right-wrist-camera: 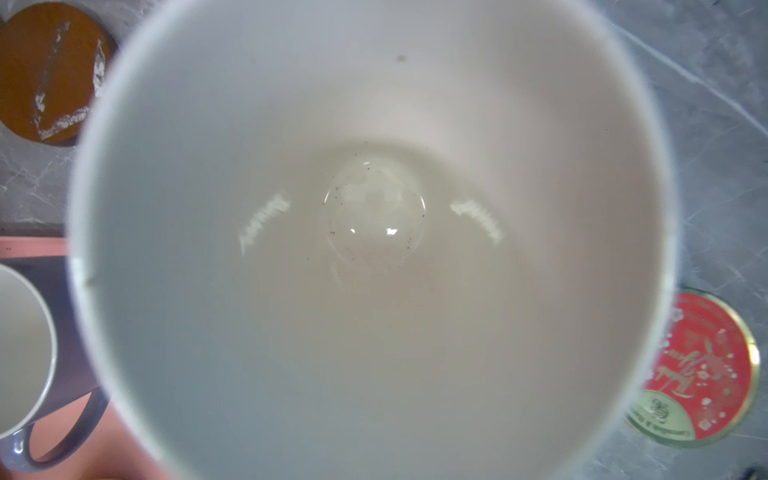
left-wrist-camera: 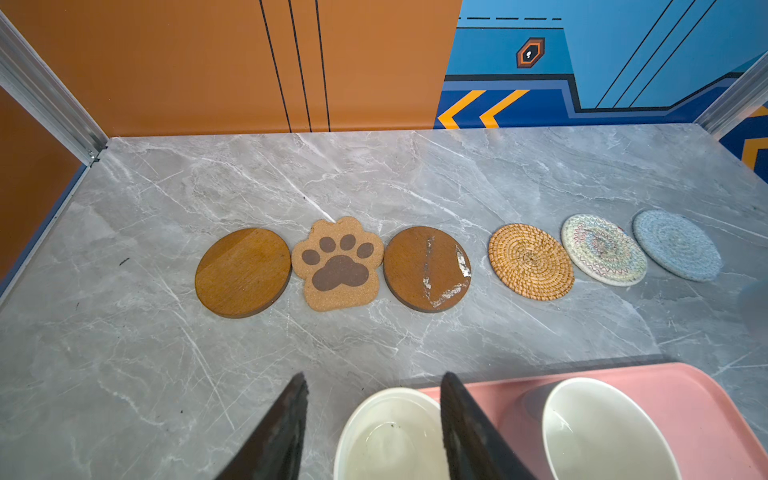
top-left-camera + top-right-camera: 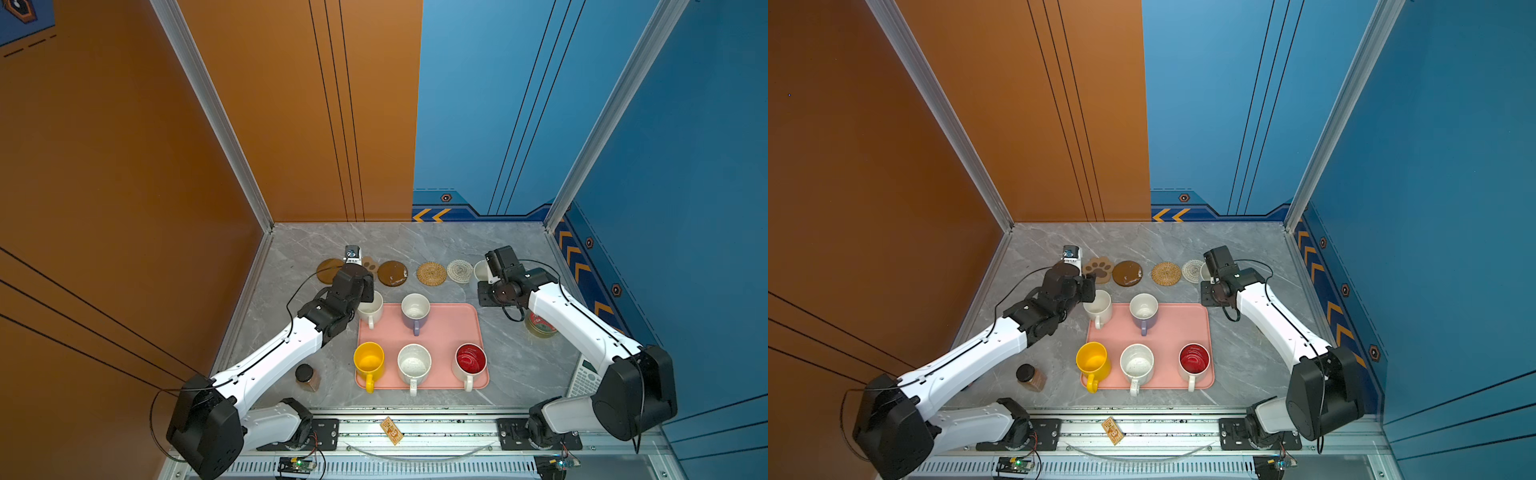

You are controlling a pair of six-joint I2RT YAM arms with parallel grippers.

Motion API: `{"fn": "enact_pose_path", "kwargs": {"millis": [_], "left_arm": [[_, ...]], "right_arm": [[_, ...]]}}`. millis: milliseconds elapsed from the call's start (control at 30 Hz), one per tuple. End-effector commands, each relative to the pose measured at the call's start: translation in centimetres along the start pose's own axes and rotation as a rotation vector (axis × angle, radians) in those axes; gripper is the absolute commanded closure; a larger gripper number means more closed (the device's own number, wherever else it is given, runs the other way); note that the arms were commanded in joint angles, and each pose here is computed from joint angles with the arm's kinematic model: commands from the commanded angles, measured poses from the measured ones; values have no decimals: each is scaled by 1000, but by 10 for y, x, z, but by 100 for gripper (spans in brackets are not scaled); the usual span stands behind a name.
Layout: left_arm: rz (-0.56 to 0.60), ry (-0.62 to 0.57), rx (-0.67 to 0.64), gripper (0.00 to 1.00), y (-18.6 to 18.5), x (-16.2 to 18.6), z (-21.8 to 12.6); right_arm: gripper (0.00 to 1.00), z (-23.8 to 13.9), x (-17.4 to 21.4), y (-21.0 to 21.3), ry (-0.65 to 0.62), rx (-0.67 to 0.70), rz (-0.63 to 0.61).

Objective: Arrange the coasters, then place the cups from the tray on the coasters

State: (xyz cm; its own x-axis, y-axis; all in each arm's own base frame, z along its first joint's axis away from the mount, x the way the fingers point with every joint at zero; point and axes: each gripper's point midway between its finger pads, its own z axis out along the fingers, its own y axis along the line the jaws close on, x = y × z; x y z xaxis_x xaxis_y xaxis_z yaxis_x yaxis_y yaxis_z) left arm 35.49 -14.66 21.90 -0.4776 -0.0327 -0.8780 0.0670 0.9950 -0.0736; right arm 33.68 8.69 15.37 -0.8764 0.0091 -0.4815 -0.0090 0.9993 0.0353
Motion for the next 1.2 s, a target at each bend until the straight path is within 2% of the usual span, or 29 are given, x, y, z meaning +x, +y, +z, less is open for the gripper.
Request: {"fn": "enact_pose_path", "kwargs": {"millis": [0, 133, 367, 767, 1167], "left_arm": [[-17, 0, -1, 47, 3, 1, 0], [-19, 0, -1, 48, 3, 1, 0], [-19, 0, -6, 47, 4, 1, 1], [-17, 5, -11, 48, 5, 2, 2], [-20, 6, -20, 48, 8, 2, 2]], "right_arm": [[100, -11, -31, -8, -60, -3, -16], [100, 1, -45, -28, -46, 30, -6], [100, 28, -64, -56, -55, 42, 99], [100, 58, -95, -78, -60, 150, 93], [100, 82, -102, -80, -31, 157, 98]]}}
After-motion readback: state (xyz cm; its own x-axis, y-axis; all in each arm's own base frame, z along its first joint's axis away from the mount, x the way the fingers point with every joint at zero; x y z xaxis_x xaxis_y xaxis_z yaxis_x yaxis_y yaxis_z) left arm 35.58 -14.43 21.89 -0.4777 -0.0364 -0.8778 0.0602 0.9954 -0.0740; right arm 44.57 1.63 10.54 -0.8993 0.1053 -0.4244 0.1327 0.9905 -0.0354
